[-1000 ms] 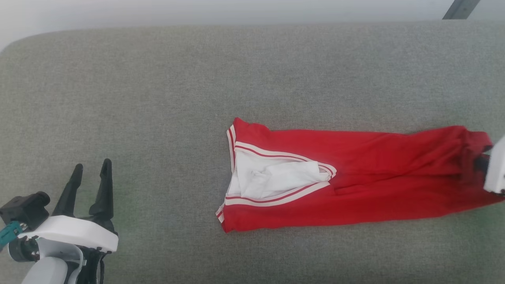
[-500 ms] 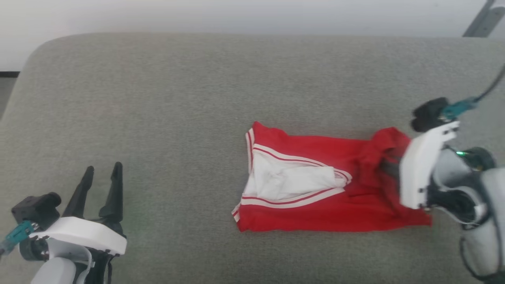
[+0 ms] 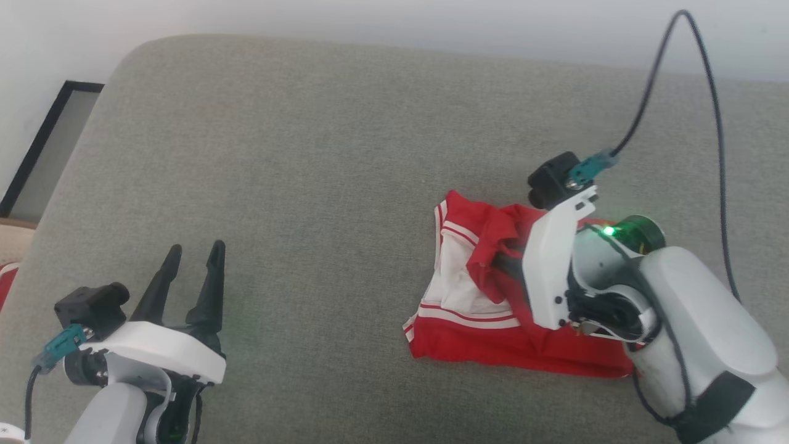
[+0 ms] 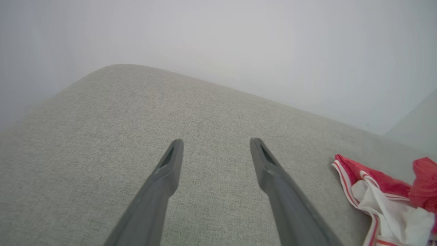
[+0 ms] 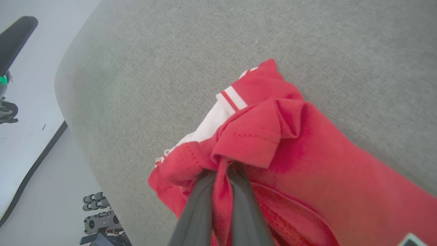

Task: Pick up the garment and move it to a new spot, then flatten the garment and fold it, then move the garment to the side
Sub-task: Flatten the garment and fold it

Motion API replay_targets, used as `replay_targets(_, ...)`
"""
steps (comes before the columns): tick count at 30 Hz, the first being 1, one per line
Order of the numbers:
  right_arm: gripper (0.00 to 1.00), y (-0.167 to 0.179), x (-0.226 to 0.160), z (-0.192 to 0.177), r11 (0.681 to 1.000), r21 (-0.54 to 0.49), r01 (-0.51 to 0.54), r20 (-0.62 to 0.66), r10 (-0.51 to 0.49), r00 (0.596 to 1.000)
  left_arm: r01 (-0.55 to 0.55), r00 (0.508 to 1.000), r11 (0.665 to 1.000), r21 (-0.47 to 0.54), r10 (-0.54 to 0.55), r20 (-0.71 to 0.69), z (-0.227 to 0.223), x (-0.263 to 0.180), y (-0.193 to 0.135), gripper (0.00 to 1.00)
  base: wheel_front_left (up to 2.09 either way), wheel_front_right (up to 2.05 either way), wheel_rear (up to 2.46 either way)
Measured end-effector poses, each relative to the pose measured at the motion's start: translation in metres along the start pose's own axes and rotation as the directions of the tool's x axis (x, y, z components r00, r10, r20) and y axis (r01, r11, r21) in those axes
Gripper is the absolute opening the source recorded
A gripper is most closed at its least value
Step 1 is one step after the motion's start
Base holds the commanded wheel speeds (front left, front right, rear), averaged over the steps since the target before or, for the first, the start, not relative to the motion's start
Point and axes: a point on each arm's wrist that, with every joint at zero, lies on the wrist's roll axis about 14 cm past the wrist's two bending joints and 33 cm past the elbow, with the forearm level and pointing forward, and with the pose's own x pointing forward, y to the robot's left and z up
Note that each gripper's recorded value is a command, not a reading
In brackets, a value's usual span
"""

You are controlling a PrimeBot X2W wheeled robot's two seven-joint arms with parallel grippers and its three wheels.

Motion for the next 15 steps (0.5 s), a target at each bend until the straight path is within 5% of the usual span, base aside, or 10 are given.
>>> replay_targets(5,0.0,0.006,0.017,-0.002,1.0,-0.008,-0.017,-0.018,0.017,1.0,-0.01,1.0,1.0,-0.009,0.01,0.0,-0.001,0.0,0.003,1.0,0.0,0.0,0.0)
replay_targets(6,0.3,0.005,0.019,-0.002,1.0,-0.012,-0.011,-0.019,0.011,1.0,-0.008,1.0,1.0,-0.011,0.008,-0.002,-0.002,0.0,0.002,1.0,0.0,0.0,0.0)
replay_targets(7,0.79,0.004,0.021,-0.002,1.0,-0.019,-0.005,-0.018,0.005,1.0,-0.007,1.0,1.0,-0.012,0.007,0.0,-0.002,0.001,0.002,1.0,0.0,0.0,0.0)
replay_targets(8,1.0,0.004,0.023,-0.001,1.0,-0.019,-0.007,-0.018,0.006,1.0,-0.006,1.0,1.0,-0.015,0.006,0.004,-0.001,0.003,0.002,1.0,0.0,0.0,0.0)
replay_targets(15,1.0,0.015,0.024,0.003,0.999,-0.033,-0.038,-0.013,0.037,0.999,-0.001,1.0,1.0,-0.025,0.001,0.007,-0.001,0.006,0.002,1.0,0.0,0.0,0.0)
